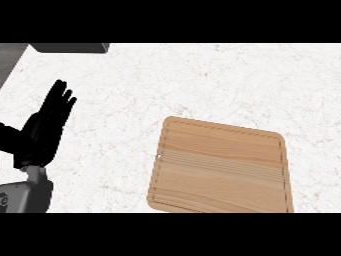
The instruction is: Pick the pear from the cutting board and place it in the pan
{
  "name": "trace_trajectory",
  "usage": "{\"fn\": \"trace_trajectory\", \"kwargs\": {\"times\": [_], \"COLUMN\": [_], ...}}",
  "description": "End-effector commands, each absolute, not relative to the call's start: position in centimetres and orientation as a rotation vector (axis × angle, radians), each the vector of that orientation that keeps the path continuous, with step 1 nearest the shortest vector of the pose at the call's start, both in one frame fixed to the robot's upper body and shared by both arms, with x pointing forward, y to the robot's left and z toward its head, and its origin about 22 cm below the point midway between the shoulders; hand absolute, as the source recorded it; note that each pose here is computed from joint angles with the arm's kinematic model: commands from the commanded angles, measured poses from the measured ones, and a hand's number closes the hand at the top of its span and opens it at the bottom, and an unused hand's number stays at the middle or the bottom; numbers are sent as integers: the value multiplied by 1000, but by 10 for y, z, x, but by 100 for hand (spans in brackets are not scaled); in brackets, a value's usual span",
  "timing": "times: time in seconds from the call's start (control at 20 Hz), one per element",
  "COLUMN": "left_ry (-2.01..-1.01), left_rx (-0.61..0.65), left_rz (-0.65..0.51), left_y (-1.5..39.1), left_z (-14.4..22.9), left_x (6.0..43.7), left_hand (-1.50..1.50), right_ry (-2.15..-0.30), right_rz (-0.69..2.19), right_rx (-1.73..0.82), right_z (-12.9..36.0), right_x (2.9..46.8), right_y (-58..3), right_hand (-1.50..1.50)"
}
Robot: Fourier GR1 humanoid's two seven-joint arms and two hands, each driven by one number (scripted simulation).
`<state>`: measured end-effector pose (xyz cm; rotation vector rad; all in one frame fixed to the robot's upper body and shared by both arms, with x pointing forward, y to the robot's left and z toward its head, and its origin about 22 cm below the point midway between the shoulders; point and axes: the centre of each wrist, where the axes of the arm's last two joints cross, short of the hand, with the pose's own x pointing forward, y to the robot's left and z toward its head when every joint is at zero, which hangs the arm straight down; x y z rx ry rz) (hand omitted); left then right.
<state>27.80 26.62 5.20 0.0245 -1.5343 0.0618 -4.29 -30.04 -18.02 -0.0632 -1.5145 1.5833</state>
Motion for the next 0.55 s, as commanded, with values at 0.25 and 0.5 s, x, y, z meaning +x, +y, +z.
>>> {"fn": "trace_trajectory", "kwargs": {"times": [0.25,0.5], "left_ry": [-1538,-1540], "left_rx": [1,2], "left_rz": [49,43], "left_y": [263,260], "left_z": [53,54], "left_x": [280,281], "left_hand": [0,0], "right_ry": [-1512,-1496], "right_rz": [1485,1441], "right_rx": [135,190], "right_z": [-186,-187], "right_x": [-31,-29], "right_y": [-304,-314], "right_hand": [-150,-150]}}
